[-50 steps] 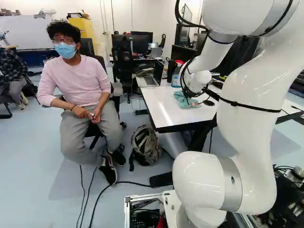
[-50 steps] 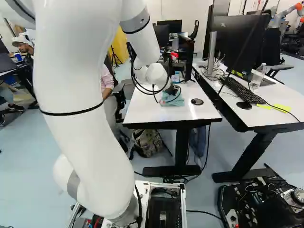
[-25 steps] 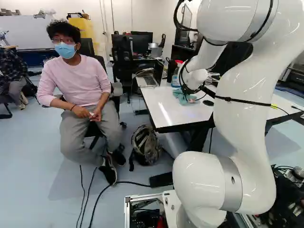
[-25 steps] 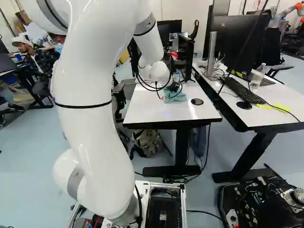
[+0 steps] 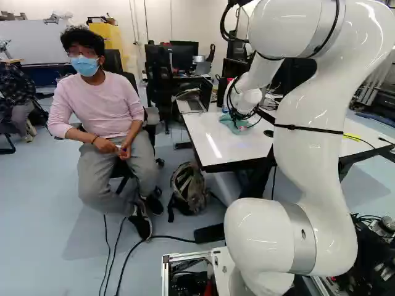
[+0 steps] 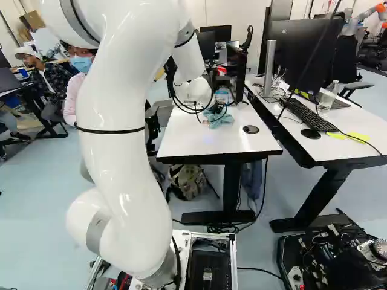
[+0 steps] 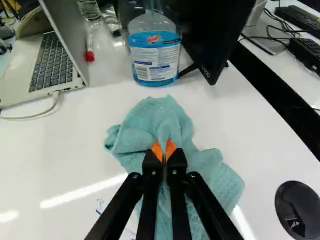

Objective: Clean the table with the green towel

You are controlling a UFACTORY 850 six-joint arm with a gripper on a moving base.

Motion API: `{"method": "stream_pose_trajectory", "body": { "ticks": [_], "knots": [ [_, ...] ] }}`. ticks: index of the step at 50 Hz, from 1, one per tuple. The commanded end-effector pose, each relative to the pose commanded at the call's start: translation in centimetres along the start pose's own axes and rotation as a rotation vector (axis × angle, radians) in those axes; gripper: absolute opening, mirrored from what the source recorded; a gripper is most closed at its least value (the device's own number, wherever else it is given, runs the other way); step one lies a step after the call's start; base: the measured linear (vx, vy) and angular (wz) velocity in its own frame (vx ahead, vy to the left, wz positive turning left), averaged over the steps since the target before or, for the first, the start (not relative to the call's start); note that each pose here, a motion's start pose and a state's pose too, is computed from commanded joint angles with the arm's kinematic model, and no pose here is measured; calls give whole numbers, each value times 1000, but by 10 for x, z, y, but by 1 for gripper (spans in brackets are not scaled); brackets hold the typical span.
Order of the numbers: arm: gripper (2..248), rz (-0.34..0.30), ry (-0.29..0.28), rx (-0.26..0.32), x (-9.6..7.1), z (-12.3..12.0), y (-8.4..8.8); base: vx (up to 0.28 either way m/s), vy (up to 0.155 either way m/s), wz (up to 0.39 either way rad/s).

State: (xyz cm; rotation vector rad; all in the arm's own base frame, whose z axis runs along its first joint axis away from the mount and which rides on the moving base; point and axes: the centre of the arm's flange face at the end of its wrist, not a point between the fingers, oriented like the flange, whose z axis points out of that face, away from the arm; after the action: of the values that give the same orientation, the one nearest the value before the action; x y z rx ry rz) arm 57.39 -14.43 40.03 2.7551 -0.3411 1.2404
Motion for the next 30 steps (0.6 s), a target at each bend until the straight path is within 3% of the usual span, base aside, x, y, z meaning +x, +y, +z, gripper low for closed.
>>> {"method": "stream_pose_trajectory", "body": {
  "ticks": [30],
  "knots": [
    [28, -55, -9, 61, -11, -14, -47, 0, 0, 0]
  ]
}}
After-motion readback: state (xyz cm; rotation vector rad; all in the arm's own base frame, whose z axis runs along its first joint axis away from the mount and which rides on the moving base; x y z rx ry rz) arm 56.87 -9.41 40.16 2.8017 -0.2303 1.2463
